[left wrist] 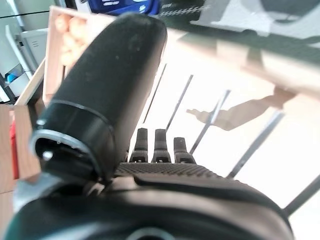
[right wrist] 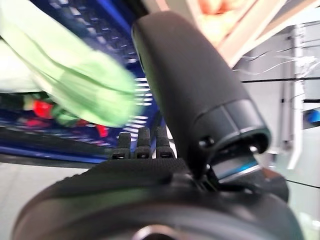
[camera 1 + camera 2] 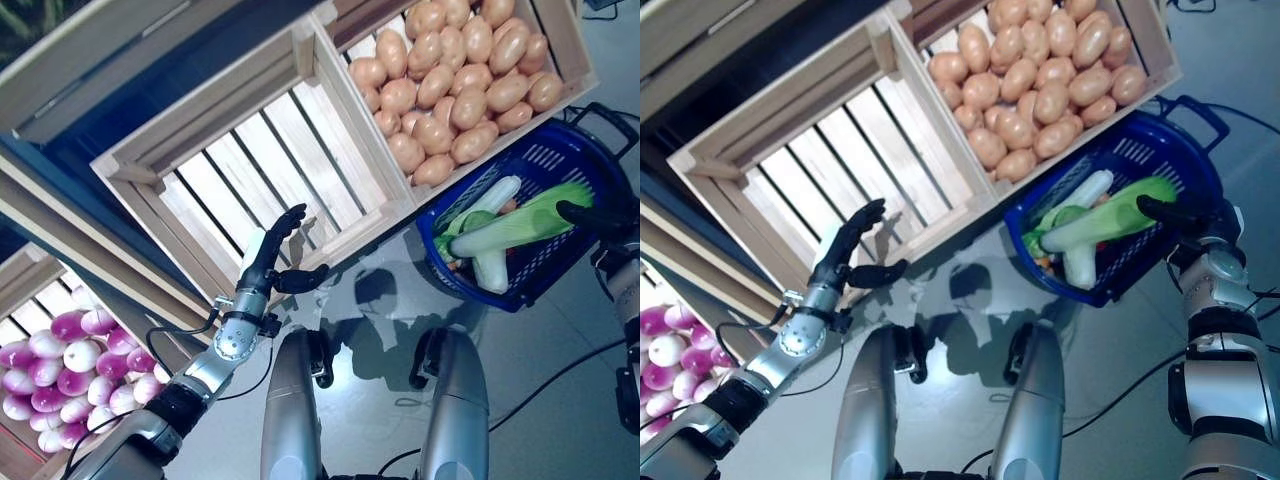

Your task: Put vegetables into the basket

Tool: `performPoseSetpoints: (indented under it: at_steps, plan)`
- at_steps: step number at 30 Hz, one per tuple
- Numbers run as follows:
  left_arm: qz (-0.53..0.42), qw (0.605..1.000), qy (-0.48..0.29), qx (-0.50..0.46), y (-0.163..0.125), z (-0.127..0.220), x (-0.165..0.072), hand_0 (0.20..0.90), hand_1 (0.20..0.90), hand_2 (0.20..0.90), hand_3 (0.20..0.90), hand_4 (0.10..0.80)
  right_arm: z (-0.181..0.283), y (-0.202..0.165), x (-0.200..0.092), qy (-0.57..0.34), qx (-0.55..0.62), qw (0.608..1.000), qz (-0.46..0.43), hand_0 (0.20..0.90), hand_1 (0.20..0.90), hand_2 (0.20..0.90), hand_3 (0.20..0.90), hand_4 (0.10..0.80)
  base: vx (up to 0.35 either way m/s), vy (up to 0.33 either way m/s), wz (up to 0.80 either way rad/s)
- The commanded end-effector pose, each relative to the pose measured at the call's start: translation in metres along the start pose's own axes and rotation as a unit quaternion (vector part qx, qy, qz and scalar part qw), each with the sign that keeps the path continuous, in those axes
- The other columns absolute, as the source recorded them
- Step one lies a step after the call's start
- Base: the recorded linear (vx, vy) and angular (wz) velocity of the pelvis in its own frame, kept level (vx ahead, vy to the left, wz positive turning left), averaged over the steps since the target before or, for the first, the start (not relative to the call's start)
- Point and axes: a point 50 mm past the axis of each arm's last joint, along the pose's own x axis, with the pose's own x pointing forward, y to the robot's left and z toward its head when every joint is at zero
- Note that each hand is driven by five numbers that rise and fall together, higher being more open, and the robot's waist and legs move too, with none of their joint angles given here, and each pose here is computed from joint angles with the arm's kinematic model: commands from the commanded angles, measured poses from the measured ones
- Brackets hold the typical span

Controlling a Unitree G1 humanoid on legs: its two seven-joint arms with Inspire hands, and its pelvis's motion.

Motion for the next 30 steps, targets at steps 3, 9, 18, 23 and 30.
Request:
performPoseSetpoints:
  at_steps: [3, 9, 18, 23, 30]
  plan:
    - [0.018, 0.995, -0.096, -0.012, 0.016, 0.033, 0.002, 0.9, 0.9, 0.9, 0.9, 0.8, 0.037, -0.017, -0.005, -0.118, 0.008, 0.993, -0.029, 0.9, 0.9, 0.9, 0.9, 0.8, 0.085, -0.004, -0.12]
    - [0.007, 0.997, -0.078, -0.011, 0.014, 0.027, -0.002, 0.9, 0.9, 0.9, 0.9, 0.8, 0.037, -0.024, -0.009, -0.119, -0.007, 0.993, -0.02, 0.9, 0.9, 0.9, 0.9, 0.8, 0.087, -0.014, -0.04]
    - [-0.014, 1.0, 0.001, -0.01, 0.008, -0.008, -0.024, 0.9, 0.9, 0.9, 0.9, 0.8, 0.008, -0.02, -0.017, -0.074, -0.031, 0.996, 0.042, 0.9, 0.9, 0.9, 0.9, 0.8, 0.149, 0.01, -0.07]
    - [-0.03, 0.998, 0.056, -0.014, 0.002, -0.032, -0.044, 0.9, 0.9, 0.9, 0.9, 0.8, -0.043, 0.006, -0.032, -0.005, -0.016, 0.993, 0.121, 0.9, 0.9, 0.9, 0.9, 0.8, 0.1, 0.047, -0.06]
    - [-0.023, 0.987, 0.139, -0.077, -0.013, -0.062, -0.072, 0.9, 0.9, 0.9, 0.9, 0.8, -0.122, 0.056, -0.088, 0.066, 0.084, 0.97, 0.217, 0.9, 0.9, 0.9, 0.9, 0.8, -0.02, 0.038, -0.02]
